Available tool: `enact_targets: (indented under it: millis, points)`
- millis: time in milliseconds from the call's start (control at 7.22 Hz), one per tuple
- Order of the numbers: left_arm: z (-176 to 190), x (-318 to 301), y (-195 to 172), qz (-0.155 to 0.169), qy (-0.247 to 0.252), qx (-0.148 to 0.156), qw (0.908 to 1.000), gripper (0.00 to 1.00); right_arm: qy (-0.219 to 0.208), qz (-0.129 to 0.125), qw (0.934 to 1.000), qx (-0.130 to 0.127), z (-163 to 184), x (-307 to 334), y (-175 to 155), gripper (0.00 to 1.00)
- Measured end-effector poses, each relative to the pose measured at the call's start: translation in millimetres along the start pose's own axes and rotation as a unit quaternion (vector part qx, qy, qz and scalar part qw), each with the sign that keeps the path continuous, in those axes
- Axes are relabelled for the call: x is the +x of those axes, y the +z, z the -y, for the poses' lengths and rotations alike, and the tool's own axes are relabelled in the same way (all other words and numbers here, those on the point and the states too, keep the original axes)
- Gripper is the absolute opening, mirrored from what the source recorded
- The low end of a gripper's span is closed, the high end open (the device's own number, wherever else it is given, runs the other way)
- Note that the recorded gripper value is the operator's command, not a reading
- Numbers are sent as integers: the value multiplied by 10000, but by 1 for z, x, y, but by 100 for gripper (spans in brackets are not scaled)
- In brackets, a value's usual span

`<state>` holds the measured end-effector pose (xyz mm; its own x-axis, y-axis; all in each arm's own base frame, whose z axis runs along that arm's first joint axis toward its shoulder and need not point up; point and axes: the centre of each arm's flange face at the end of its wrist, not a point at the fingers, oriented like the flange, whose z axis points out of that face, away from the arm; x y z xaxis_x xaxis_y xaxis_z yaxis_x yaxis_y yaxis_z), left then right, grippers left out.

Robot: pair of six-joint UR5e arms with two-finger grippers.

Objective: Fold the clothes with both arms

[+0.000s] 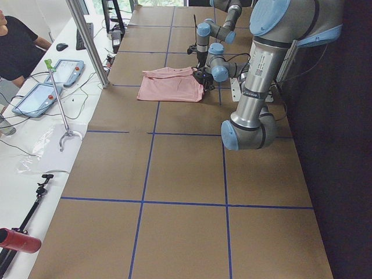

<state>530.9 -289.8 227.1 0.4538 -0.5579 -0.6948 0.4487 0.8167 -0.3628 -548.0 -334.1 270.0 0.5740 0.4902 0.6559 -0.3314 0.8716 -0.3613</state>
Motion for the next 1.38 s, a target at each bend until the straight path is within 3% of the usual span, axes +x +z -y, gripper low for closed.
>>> enact_targets:
  millis: [554, 831, 1108, 1385]
  points:
    - [-53, -40, -56, 355, 350, -321, 9982, 0, -343, 318, 9984, -317, -37, 32, -41, 0]
    - [-66, -53, -65, 406, 433, -443, 9972, 0, -533, 445, 9965, -469, -55, 40, -57, 0]
    - [-66, -52, -64, 382, 558, -433, 9968, 0, -823, 526, 9945, -385, -45, 35, -64, 0]
    - [-36, -33, -71, 126, 639, -254, 9976, 0, -733, 588, 9955, -98, -4, 28, -72, 0]
